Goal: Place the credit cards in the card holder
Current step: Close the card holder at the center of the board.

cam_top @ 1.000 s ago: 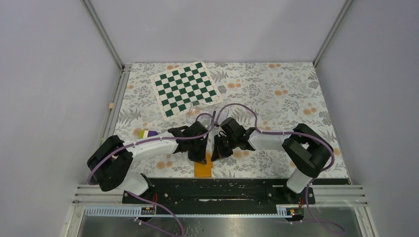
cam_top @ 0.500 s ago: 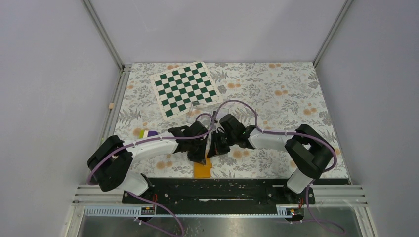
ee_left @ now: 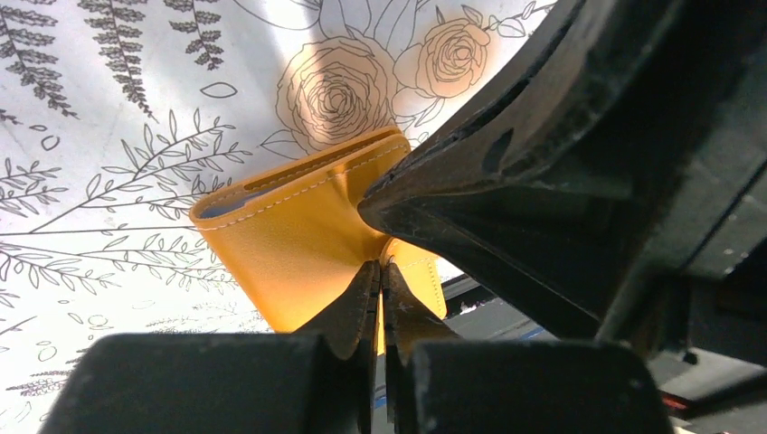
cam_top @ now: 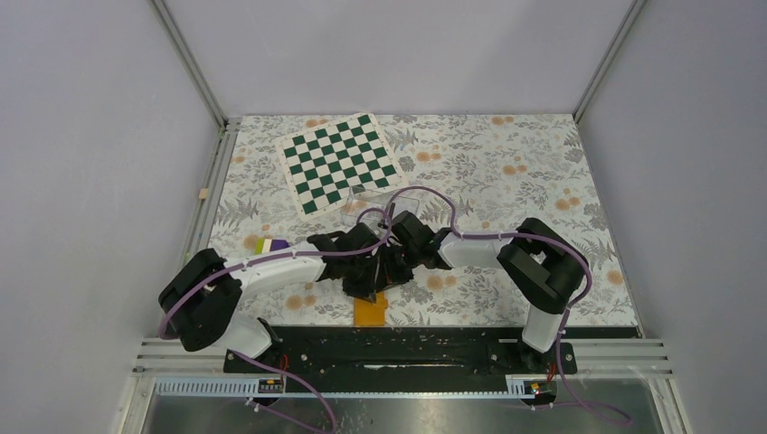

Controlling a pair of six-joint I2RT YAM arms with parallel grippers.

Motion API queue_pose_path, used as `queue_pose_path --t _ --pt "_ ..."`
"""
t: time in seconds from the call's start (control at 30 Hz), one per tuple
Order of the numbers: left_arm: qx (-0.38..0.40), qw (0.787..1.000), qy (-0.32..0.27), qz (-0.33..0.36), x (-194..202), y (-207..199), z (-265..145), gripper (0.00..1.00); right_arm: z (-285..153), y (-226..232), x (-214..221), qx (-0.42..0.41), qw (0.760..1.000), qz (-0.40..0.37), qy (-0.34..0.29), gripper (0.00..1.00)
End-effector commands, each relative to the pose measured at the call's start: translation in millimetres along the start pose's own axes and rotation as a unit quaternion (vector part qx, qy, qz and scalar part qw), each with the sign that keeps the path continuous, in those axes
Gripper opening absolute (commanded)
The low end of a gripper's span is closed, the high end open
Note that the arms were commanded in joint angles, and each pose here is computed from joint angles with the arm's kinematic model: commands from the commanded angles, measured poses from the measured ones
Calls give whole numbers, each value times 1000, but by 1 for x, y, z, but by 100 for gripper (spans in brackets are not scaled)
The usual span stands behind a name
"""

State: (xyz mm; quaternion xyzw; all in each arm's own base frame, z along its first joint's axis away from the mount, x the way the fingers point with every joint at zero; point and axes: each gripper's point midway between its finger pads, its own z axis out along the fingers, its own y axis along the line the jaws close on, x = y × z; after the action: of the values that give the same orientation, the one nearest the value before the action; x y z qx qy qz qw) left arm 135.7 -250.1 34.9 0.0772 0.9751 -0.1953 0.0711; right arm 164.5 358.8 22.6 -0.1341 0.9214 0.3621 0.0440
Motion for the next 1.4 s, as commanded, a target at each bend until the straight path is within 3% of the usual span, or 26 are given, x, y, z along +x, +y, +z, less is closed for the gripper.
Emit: queue_pose_path --t 0.0,0.27,0.63,1.37 --pt "-24 999 -23 -11 -3 10 -5 0 2 -19 16 51 998 -5 21 0" --pt "-5 999 -40 -34 -6 12 -12 0 4 -22 18 54 998 -8 27 0" --pt "46 998 -18 -40 0 1 0 0 3 -15 17 40 999 -11 27 0" --pt "15 998 -1 -63 12 16 -6 0 4 -12 17 32 999 -11 32 0"
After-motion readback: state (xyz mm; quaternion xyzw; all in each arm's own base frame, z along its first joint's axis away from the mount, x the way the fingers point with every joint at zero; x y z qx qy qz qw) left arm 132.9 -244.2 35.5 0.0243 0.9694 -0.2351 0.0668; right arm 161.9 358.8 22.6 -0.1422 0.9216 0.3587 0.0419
